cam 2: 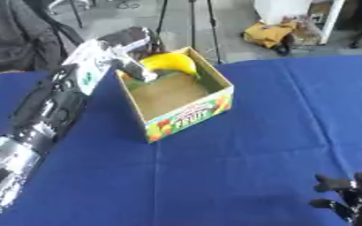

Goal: Pick up objects on the table and place them in the box.

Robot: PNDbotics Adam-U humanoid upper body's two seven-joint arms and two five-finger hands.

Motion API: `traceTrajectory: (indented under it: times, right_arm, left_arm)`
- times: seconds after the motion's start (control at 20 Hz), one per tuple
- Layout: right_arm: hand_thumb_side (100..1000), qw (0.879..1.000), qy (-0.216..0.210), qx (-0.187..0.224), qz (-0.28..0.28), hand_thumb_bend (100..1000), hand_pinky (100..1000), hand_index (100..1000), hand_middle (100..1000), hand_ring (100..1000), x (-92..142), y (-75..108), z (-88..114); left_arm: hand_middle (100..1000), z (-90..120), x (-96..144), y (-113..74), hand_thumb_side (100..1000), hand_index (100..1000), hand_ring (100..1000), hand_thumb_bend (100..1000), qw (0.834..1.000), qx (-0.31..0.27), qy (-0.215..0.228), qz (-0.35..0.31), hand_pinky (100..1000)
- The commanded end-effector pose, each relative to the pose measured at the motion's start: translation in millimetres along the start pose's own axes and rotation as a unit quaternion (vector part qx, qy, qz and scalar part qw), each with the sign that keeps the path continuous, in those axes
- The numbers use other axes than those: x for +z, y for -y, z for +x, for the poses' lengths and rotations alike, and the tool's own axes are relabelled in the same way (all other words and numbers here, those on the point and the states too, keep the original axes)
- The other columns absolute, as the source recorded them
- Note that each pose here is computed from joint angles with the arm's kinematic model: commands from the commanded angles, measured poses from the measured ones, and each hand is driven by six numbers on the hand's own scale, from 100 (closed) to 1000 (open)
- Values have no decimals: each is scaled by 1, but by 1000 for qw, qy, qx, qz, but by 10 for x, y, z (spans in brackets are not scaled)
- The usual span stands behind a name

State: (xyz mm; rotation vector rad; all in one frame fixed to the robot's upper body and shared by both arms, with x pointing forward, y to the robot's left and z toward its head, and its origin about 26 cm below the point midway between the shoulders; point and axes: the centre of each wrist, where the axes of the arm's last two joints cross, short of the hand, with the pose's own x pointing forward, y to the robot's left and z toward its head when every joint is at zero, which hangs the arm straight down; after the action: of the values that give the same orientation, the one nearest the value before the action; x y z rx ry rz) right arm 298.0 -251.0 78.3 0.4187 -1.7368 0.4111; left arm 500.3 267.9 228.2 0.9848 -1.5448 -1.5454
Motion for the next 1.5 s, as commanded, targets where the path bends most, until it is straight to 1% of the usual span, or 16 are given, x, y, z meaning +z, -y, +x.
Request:
traceTrajectory:
  times: [0.05,0.3,0.45,0.55,0.6,0.7,0.75,0.8,0.85,0.9,0.95,1.1,1.2,1.25,1.35,1.5]
  right_arm:
    - [972,1000,8,8,6,100,671,655,599,968,-25,13,62]
    - [973,1000,9,8,8,100,671,654,599,968,-29,9,65]
    - [974,1000,9,8,8,100,671,654,599,968,-33,6,62]
    - [974,1000,9,8,8,100,671,654,599,968,-34,6,61]
    - [974,1000,9,8,8,100,672,654,599,968,-34,6,61]
    - [973,1000,9,8,8,100,671,653,599,968,-34,8,62]
    - [974,1000,9,7,8,100,671,652,599,968,-35,7,61]
    - [974,1000,9,7,8,100,671,652,599,968,-36,7,61]
    - [973,1000,9,7,8,100,671,652,599,968,-36,7,61]
    - [973,1000,9,7,8,100,671,652,599,968,-36,8,62]
    - [973,1000,9,7,8,100,672,651,599,968,-36,9,62]
    - [973,1000,10,7,7,100,671,651,599,968,-34,13,64]
    - [972,1000,10,7,6,100,671,651,599,968,-35,15,65]
    - [971,1000,10,7,6,100,671,651,599,968,-35,16,65]
    - [972,1000,9,7,3,100,671,650,599,968,-27,24,62]
    - [971,1000,10,8,-1,100,671,650,599,967,-26,32,63]
  left_arm:
    - [328,-52,14,-22,121,528,417,100,1000,-18,-12,4,646]
    - [337,-74,25,185,127,538,424,100,1000,-19,-18,-15,647]
    - [353,-54,15,254,121,556,438,100,1000,-19,-12,-20,651]
    - [396,-37,6,271,100,599,474,100,1000,-19,-6,-21,668]
    - [435,-26,0,277,111,637,505,100,1000,-19,-1,-21,683]
    - [519,2,-13,282,260,712,585,207,999,-19,15,-23,719]
    - [642,17,-20,278,574,790,699,413,999,-20,24,-23,782]
    - [729,32,-26,270,770,834,761,577,999,-20,34,-23,824]
    - [768,42,-28,251,858,857,795,665,999,-21,44,-17,849]
    - [768,39,-24,243,858,857,795,665,998,-21,51,-14,849]
    - [866,34,-19,221,1000,918,883,791,998,-20,58,-6,920]
    - [934,19,6,91,1000,964,938,714,997,-8,66,41,973]
    - [935,19,25,19,1000,963,939,714,995,0,69,73,973]
    - [929,18,32,-15,1000,954,932,653,994,4,70,88,958]
    - [918,-5,79,-115,1000,944,919,587,989,10,77,126,940]
    - [905,-41,183,-197,999,934,906,556,981,16,84,174,923]
